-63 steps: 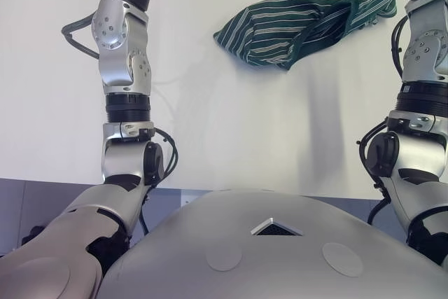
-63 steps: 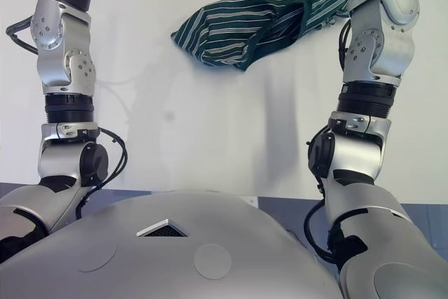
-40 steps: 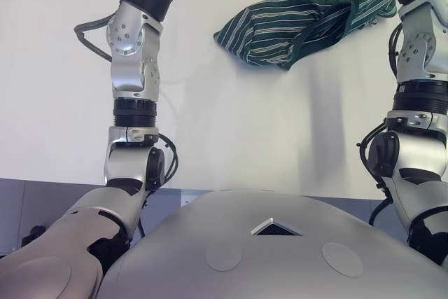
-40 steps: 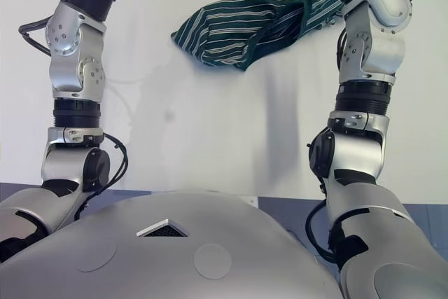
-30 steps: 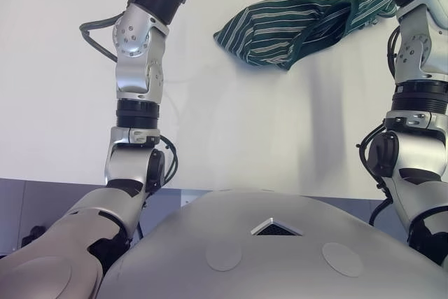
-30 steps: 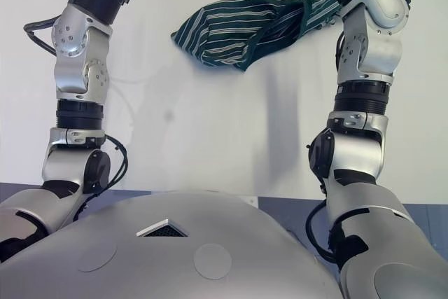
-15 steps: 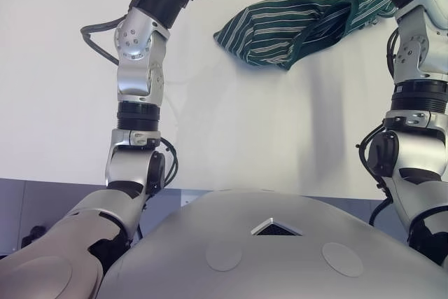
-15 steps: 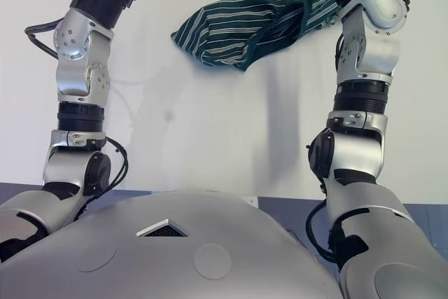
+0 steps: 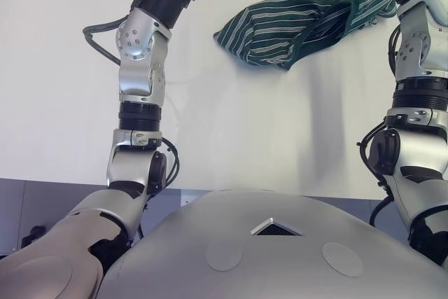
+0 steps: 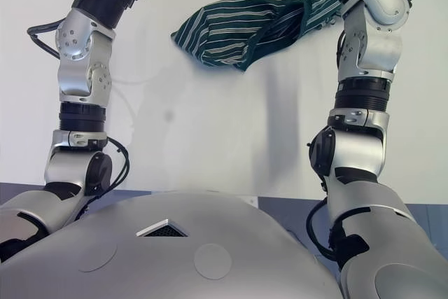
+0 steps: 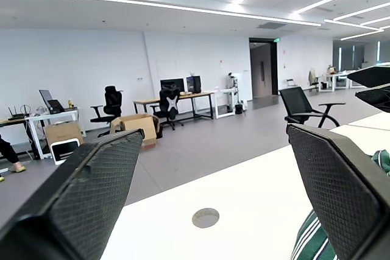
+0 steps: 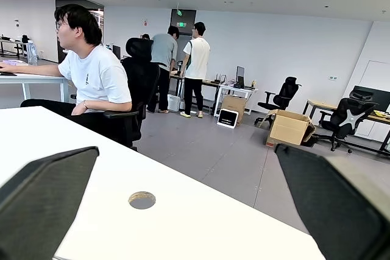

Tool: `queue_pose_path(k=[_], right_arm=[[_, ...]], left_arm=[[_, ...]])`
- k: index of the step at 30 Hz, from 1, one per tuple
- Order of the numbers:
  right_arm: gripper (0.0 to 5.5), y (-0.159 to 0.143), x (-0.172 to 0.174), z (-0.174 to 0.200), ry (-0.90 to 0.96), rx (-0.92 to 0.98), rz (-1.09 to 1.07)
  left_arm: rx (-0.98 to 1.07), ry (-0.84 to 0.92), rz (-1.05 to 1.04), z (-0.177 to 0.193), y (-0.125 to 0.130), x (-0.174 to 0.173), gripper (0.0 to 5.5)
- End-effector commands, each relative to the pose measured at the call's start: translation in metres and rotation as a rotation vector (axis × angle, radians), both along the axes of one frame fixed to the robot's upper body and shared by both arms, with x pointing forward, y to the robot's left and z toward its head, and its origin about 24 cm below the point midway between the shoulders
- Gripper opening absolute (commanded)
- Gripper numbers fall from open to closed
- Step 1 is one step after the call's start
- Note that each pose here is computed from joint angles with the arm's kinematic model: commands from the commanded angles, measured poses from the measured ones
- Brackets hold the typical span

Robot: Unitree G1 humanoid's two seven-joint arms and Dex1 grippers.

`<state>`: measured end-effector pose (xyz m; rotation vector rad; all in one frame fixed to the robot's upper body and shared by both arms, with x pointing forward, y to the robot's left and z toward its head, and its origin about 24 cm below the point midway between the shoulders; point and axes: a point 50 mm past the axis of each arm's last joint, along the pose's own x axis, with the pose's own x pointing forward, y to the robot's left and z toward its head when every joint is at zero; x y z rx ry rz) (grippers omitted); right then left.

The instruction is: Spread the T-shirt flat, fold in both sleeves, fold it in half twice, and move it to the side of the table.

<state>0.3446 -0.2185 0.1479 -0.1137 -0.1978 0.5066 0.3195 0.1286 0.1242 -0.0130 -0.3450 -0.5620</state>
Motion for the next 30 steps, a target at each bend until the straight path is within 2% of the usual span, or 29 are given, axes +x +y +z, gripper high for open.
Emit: queue_pose_path(k=[1,30], right_arm=[[5.37,0.002,0.001,0.002,-0.005,-0.009,0.001],[5.37,0.011,-0.001,-0.01,0.011,-0.007,-0.013]], left_arm=[[0.004,-0.025,-0.007,0.004,-0.002,-0.002,4.32],[0.045,-0.024,-0.022,0.007,0.0,0.0,4.32]])
